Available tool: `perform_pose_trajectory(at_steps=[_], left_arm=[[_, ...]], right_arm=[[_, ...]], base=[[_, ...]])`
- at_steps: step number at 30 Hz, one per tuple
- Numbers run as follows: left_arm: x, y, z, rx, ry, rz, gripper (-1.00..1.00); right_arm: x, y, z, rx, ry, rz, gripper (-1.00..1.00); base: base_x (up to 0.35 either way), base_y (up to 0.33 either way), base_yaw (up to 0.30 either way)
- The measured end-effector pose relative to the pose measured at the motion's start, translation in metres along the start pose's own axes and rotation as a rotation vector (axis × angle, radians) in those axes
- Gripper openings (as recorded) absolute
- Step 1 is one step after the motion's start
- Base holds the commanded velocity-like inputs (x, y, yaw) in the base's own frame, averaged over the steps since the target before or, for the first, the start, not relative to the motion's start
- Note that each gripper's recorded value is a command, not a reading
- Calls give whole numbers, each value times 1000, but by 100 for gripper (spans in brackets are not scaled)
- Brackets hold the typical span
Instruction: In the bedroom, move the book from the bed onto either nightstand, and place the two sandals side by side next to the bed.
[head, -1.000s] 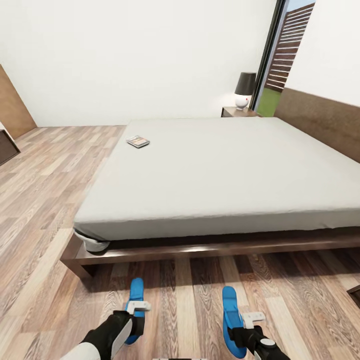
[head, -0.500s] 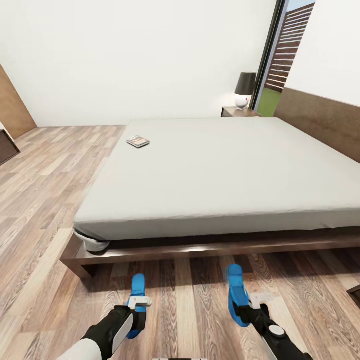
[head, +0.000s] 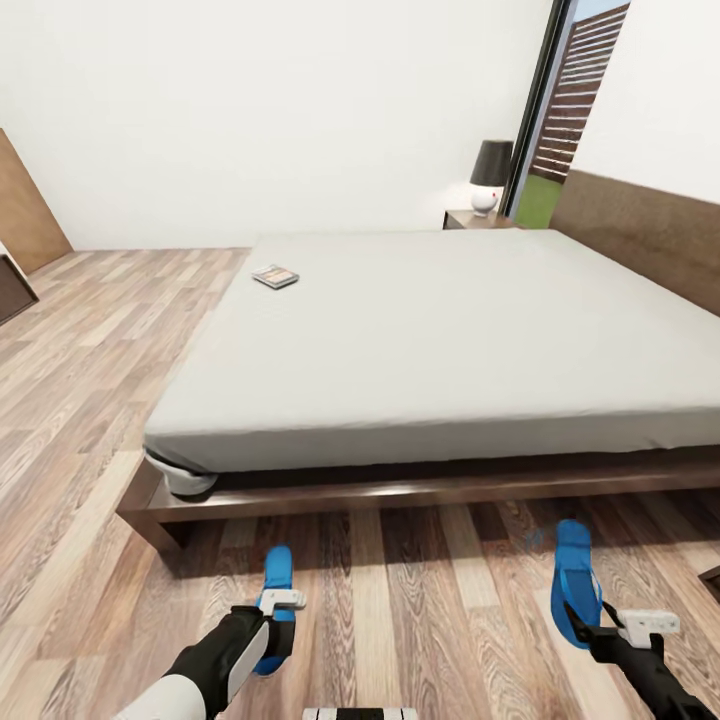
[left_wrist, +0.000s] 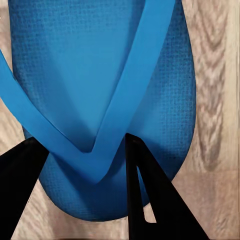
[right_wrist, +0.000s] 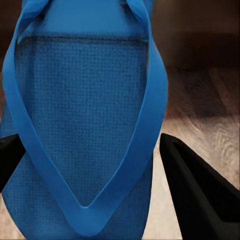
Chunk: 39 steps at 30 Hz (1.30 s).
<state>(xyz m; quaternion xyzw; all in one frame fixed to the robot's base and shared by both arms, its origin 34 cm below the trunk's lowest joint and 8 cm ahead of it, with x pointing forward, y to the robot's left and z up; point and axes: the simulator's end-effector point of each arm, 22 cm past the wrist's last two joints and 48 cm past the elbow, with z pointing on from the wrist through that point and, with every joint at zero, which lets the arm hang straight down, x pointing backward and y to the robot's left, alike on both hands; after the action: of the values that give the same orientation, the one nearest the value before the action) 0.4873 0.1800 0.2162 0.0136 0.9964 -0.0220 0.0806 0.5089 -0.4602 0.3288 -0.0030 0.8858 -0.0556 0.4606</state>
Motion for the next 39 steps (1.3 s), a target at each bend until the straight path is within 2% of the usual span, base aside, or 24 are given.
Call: perform_pose_trajectory(at_steps=[3, 6, 7, 10, 11, 13, 16, 17, 20, 22, 23, 28, 39], left_arm=[[-12, -4, -1, 8, -4, 4, -100], [-16, -7, -7, 11, 44, 21, -100], [-24, -9, -11, 15, 44, 26, -100], [-28, -10, -9, 19, 33, 27, -100], [-29, -10, -8, 20, 31, 28, -100], [-28, -10, -4, 20, 29, 28, -100], [-28, -11, 1, 22, 22, 28, -100], [-28, -11, 3, 23, 21, 28, -100], [-25, -11, 8, 24, 25, 27, -100], [-23, -11, 11, 24, 32, 27, -100], [-22, -12, 12, 26, 35, 26, -100], [-19, -14, 16, 30, 54, 28, -100], [-4, -13, 33, 31, 94, 26, -100]], right_arm=[[-1, -8, 1, 15, -23, 10, -100], [4, -11, 0, 22, -32, 12, -100], [17, -12, -6, 18, -14, 7, -100], [39, -14, -10, 14, 10, 5, -100], [61, -18, -15, 20, 47, 9, -100], [102, -39, -28, 45, 128, 10, -100], [158, -91, -63, 113, 240, -2, -100], [167, -100, -69, 128, 255, -1, -100], [194, -145, -99, 246, 315, 21, -100], [198, -159, -106, 290, 327, 17, -100], [187, -171, -103, 321, 302, 6, -100], [153, -177, -82, 311, 231, -54, -100], [164, -177, -80, 307, 260, -72, -100]], base=[[0, 0, 0], [0, 0, 0], [0, 0, 0], [0, 0, 0], [0, 0, 0], [0, 0, 0], [0, 0, 0], [0, 0, 0], [0, 0, 0], [0, 0, 0], [0, 0, 0], [0, 0, 0], [0, 0, 0]])
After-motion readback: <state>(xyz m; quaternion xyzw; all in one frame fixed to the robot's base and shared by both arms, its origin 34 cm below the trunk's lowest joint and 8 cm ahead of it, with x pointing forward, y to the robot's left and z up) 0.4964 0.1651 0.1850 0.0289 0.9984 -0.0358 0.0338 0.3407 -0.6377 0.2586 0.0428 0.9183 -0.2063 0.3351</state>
